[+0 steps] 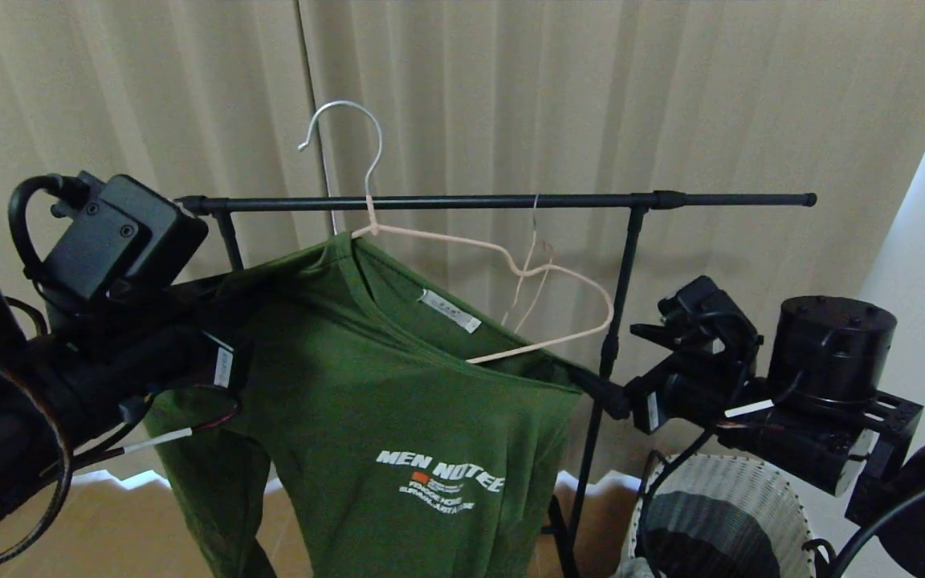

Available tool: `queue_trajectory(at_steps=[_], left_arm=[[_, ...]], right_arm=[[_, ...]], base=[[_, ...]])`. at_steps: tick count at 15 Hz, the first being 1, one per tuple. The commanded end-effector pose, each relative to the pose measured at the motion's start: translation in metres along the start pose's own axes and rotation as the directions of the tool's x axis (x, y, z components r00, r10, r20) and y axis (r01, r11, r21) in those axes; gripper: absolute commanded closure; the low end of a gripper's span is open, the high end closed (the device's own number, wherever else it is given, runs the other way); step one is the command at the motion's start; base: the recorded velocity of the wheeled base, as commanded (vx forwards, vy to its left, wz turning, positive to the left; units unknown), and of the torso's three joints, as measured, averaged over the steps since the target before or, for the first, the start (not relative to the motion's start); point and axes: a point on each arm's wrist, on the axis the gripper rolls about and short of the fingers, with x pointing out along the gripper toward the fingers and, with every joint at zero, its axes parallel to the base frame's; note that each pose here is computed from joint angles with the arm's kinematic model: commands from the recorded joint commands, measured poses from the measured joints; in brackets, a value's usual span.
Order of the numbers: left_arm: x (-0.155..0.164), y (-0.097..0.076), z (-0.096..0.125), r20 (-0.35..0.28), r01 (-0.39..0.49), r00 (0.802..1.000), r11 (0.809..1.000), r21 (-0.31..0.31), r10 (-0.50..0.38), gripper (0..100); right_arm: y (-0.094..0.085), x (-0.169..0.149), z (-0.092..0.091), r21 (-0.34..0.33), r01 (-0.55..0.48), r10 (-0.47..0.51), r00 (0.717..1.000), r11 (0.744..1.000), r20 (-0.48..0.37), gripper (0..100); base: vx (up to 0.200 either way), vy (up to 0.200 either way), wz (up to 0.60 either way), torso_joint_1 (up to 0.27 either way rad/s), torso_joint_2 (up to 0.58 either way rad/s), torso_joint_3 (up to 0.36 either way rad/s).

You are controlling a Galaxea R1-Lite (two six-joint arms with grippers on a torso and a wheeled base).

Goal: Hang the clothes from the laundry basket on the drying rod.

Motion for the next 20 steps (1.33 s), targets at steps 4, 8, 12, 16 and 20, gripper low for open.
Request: queue_trajectory(at_steps=[4, 8, 12, 16, 20], left_arm=[[-0.005, 0.004, -0.021, -0.077, -0.020, 0.997, 0.994, 0.105, 0.028, 100], [-0.001, 0.002, -0.028, -0.113, -0.012, 0.993, 0.988, 0.152, 0.029, 100], [0.010, 0.004, -0.031, -0.154, -0.051, 0.985, 0.988, 0.145, 0.073, 100], [0.019, 0.002, -0.025, -0.115, -0.083, 0.989, 0.995, 0.059, 0.089, 100], [0.026, 0.000, -0.026, -0.075, -0.100, 0.992, 0.994, 0.047, 0.103, 100]], right_arm=[[-0.017, -0.004, 0.015, 0.009, 0.059, -0.060, 0.996, 0.998, 0.058, 0], [-0.015, -0.013, 0.026, 0.005, 0.054, -0.055, 0.993, 0.999, 0.101, 0], [0.008, -0.036, 0.041, -0.022, -0.040, 0.042, 0.994, 0.999, 0.098, 0], [0.033, -0.043, 0.050, -0.090, -0.162, 0.171, 0.980, 0.983, 0.101, 0], [0.037, -0.036, 0.067, -0.144, -0.184, 0.206, 0.966, 0.972, 0.154, 0]], base=[[0.000, 0.000, 0.00, 0.000, 0.00, 0.000], [0.000, 0.000, 0.00, 0.000, 0.00, 0.000], [0.000, 0.000, 0.00, 0.000, 0.00, 0.000], [0.000, 0.000, 0.00, 0.000, 0.00, 0.000], [0.000, 0.000, 0.00, 0.000, 0.00, 0.000]])
